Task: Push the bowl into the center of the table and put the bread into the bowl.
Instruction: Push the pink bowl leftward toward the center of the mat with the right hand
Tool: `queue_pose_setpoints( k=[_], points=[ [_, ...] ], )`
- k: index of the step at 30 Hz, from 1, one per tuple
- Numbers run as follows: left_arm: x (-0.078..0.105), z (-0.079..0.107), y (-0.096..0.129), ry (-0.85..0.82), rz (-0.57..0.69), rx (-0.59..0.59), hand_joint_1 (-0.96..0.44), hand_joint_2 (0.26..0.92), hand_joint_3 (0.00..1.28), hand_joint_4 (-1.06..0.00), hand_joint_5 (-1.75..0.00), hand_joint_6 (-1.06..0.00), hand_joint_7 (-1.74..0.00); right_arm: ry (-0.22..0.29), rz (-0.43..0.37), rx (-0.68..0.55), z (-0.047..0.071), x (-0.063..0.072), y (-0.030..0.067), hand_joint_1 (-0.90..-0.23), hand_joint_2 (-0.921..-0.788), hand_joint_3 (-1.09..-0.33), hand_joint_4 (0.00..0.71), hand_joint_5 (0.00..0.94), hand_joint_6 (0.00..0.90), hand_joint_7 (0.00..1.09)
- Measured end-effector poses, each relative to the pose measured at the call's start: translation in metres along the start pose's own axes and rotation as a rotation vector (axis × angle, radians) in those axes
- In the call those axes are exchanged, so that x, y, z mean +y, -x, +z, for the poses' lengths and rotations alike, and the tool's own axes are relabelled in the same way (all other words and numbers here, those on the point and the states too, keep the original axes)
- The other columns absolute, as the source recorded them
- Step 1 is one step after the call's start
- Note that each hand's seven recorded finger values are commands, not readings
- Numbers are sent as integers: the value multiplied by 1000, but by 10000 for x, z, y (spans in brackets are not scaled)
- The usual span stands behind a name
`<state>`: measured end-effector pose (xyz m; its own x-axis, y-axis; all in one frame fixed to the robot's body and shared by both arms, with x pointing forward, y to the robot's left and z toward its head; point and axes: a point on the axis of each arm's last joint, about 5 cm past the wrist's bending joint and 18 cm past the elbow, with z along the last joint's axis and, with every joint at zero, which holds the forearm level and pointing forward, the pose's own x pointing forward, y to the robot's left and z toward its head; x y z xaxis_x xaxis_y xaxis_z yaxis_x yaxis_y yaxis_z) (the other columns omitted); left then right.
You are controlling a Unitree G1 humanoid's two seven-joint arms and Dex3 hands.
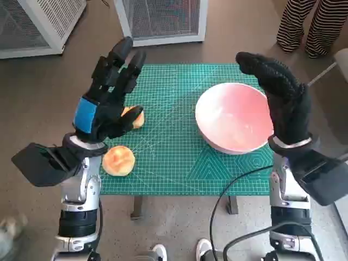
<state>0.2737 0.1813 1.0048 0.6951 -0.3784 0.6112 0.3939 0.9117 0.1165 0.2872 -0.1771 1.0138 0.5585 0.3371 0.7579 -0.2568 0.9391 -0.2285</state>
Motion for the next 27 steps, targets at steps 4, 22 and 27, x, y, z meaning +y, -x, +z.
queue_pose_setpoints(
  k=[4, 22, 27],
  points=[
    [1, -5, 2, 1, -2, 2, -621, 921, 335, -158, -9, 1, -377, -1, -1, 3, -6, -1, 4, -602, -921, -714, 260, 1, -1, 619],
    [2, -5, 3, 0, -7, 1, -617, 921, 338, -162, -11, 1, -364, 3, -1, 3, -10, -2, 9, -601, -921, -715, 253, 0, -1, 608],
    [2, -5, 3, -1, -7, 1, -621, 921, 337, -162, -10, 1, -363, 2, -1, 4, -12, -2, 11, -596, -921, -717, 253, 0, -1, 606]
  ],
)
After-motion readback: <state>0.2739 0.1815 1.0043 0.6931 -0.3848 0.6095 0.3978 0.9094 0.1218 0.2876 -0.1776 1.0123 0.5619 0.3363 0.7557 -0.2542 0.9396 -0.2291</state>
